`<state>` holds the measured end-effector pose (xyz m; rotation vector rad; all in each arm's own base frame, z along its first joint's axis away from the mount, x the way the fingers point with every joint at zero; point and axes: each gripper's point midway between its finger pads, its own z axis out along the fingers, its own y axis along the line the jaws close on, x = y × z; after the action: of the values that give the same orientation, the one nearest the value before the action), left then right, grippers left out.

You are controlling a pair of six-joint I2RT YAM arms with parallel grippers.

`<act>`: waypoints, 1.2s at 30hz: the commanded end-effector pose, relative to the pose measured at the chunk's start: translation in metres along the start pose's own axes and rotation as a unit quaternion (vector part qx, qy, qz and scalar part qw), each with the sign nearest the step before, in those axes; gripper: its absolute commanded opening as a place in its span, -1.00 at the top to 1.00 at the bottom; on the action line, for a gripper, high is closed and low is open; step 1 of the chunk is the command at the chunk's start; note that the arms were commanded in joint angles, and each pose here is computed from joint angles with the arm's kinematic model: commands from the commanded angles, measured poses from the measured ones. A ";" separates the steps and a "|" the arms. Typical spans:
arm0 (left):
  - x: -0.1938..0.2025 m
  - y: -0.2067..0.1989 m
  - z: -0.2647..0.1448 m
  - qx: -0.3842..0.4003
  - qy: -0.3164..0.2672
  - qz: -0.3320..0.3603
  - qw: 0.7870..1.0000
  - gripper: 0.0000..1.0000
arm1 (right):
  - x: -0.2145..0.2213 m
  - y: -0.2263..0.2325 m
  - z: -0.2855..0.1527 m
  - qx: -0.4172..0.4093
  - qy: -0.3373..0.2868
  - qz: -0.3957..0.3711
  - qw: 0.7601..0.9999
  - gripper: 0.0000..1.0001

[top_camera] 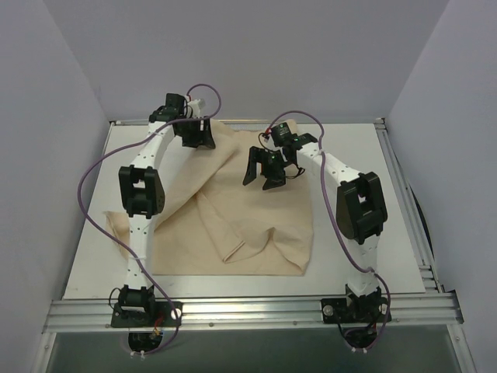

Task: Open and lay out the surgical kit
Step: Open the surgical kit at the center of the board.

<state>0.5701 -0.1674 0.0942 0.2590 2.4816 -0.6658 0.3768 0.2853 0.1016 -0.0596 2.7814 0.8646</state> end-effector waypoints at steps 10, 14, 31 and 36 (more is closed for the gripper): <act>-0.039 -0.002 -0.047 -0.039 -0.053 0.027 0.997 0.80 | 0.006 -0.003 -0.005 -0.001 0.010 -0.002 1.000 -0.53; -0.061 0.005 -0.079 -0.050 -0.088 0.024 0.995 0.80 | 0.006 -0.003 -0.003 -0.002 0.013 -0.003 1.000 -0.53; -0.087 0.054 -0.108 -0.009 -0.145 -0.071 0.987 0.41 | -0.005 -0.013 0.016 0.008 0.024 0.010 1.000 -0.52; -0.081 0.057 -0.106 -0.031 -0.138 -0.071 0.987 0.62 | -0.004 0.017 0.024 -0.003 0.030 -0.078 0.996 -0.53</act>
<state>0.6016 -0.0540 0.1548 -0.0967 2.3557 -0.6430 0.3851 0.2912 0.0752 -0.1165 2.8382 0.8467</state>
